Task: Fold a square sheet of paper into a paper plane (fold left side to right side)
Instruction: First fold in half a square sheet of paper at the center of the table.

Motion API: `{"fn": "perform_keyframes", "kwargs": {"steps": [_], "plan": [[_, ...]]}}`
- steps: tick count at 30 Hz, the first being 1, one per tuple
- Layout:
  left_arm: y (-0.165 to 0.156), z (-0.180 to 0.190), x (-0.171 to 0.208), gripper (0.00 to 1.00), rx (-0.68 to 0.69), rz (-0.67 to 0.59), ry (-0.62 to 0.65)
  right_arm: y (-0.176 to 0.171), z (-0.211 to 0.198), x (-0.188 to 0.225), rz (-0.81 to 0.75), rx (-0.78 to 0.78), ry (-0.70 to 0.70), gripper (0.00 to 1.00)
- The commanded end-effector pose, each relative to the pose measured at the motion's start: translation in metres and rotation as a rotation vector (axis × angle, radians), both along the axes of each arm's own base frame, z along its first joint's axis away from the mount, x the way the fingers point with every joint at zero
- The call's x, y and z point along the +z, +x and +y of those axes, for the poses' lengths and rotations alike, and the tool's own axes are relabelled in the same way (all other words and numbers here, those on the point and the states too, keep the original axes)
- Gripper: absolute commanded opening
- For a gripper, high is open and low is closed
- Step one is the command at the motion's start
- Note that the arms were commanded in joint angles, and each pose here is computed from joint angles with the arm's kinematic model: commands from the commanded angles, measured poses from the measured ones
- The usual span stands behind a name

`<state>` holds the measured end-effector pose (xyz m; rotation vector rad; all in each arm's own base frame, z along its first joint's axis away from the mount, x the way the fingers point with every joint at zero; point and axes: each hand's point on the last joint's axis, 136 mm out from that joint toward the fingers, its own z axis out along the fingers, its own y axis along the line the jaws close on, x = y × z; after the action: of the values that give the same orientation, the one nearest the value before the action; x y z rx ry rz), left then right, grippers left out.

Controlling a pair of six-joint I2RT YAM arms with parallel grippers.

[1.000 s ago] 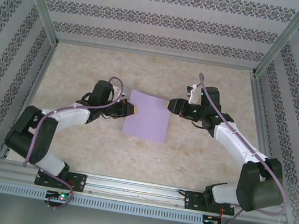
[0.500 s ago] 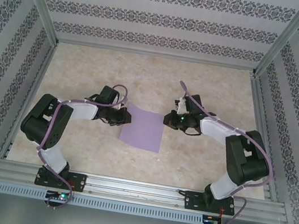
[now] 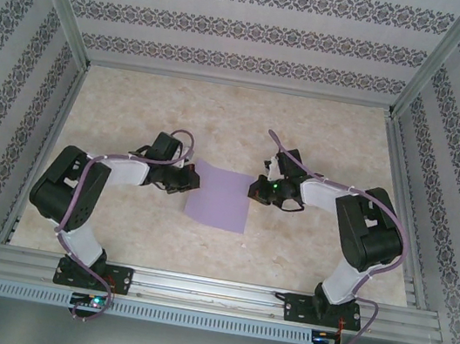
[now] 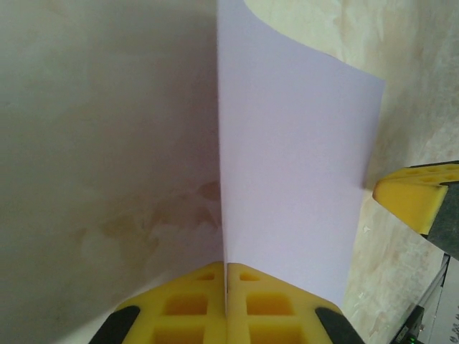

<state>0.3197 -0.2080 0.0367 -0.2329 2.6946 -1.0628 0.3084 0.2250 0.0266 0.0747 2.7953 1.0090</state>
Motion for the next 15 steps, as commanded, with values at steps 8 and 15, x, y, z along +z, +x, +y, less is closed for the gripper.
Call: {"fn": "perform_keyframes", "kwargs": {"steps": [8,15], "plan": [[0.003,0.007,0.009,0.0,0.082,-0.048,-0.002,0.0,0.012,0.01,-0.022,0.017,0.058,0.0],[0.001,0.006,0.01,0.0,0.085,-0.048,-0.016,-0.005,0.016,-0.007,0.025,0.023,0.035,0.0]]}}
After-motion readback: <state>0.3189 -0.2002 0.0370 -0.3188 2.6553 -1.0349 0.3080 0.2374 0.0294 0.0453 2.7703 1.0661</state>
